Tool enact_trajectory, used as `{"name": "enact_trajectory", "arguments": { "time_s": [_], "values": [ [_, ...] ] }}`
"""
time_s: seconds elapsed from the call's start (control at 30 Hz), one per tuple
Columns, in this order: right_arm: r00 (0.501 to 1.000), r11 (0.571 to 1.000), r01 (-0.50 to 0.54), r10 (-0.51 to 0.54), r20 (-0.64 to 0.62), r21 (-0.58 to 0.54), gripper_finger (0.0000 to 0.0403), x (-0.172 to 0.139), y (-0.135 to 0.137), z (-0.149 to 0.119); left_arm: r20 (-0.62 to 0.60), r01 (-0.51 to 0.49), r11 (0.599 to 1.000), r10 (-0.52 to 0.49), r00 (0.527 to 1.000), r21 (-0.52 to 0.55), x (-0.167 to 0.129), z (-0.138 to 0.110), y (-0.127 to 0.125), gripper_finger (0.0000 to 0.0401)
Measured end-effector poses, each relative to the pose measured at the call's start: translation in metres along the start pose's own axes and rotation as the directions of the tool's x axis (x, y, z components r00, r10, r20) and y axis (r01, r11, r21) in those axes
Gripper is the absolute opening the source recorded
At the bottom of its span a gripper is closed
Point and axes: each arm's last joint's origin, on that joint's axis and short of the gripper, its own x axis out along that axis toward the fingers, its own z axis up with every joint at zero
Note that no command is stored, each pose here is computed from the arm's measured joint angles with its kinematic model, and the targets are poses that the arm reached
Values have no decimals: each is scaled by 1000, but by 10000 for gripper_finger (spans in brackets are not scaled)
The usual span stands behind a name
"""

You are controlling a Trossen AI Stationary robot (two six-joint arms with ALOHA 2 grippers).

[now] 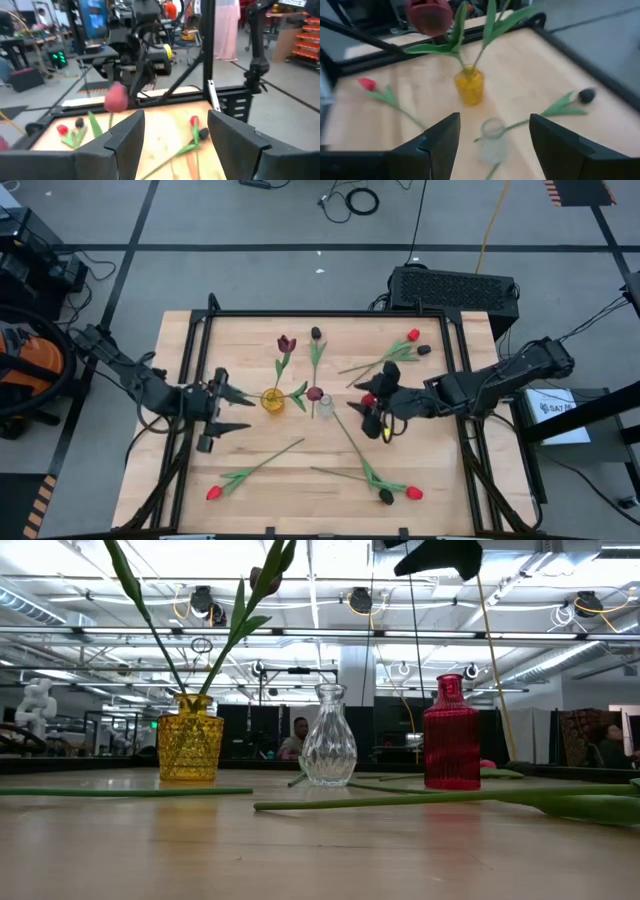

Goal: Sort flowers into vase by color
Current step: Put the top pink tulip into the transparent vase

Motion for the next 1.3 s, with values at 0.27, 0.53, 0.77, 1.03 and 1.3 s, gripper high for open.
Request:
{"name": "enact_trajectory", "arguments": {
  "time_s": [0.27, 0.53, 0.77, 1.03, 1.3],
  "values": [
    [974, 965, -208, 220, -58, 162, 226, -43, 22, -11, -32, 54, 998, -55, 998, -29, 6, -5, -7, 224],
    [936, 928, -295, 329, -128, 228, 209, -77, 48, -36, -52, 111, 994, -112, 992, -17, 7, -8, -19, 224],
    [942, 944, -207, 263, -210, 256, 200, -72, 65, -65, -135, 132, 991, -129, 982, 17, 9, -18, -24, 224],
    [992, 991, -110, 115, -57, 76, 198, -69, 46, -17, -179, 93, 995, -84, 980, 38, 13, -23, -20, 224],
    [957, 870, 256, -289, -13, -421, 198, -48, -5, 6, -208, -35, 999, 42, 977, 37, 24, -29, -13, 224]
  ]
}}
